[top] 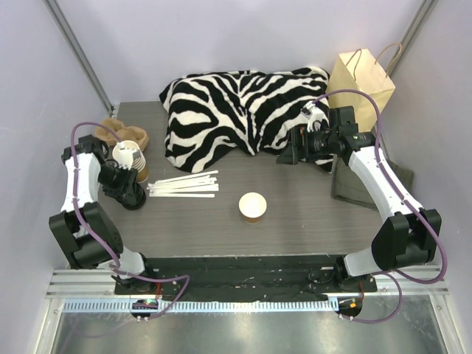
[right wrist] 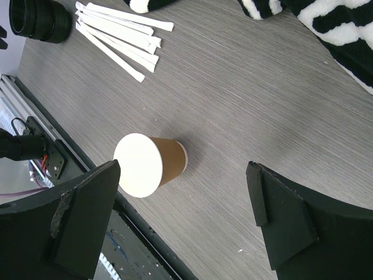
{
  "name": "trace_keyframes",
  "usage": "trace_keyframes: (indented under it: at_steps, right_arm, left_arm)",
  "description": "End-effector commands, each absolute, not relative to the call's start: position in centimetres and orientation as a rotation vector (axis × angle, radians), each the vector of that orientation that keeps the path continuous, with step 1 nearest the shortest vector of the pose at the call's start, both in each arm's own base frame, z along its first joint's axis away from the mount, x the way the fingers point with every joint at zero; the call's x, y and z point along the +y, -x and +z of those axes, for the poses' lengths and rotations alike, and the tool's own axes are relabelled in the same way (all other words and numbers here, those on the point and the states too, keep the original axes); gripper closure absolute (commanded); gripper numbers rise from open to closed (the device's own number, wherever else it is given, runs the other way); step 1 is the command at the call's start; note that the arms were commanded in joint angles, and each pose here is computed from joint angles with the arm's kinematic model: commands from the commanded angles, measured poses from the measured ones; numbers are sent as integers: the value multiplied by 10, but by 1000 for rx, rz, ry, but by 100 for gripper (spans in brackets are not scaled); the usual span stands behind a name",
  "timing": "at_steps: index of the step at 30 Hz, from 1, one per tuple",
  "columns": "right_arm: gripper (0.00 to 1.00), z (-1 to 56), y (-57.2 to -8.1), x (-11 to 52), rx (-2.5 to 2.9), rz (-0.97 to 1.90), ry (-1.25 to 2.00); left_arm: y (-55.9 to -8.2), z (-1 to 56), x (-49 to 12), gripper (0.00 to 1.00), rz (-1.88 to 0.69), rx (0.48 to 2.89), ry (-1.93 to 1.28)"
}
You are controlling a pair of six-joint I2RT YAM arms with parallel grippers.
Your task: Pack the takeout coffee
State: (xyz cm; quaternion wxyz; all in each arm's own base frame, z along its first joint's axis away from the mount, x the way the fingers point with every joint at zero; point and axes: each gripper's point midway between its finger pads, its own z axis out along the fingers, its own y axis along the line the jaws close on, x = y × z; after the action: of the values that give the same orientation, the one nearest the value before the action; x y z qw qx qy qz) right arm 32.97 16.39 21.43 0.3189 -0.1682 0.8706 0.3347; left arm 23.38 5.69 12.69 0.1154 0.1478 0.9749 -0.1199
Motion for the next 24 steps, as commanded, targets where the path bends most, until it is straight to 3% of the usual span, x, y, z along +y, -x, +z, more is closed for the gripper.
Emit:
trace_keyframes:
  at_steps: [1,15,24]
  right_arm:
    - [0,233,-340,170,2215,896,469]
    - [0,228,-342,171,2232,903,461]
    - [0,226,-343,171,2238,903,458]
  left_arm:
    - [-254,128,65,58,-296,2821,-452]
    - [-276,118,65,58,-288,2802,-499]
    - [-280,108,65,65,-294,2811,-511]
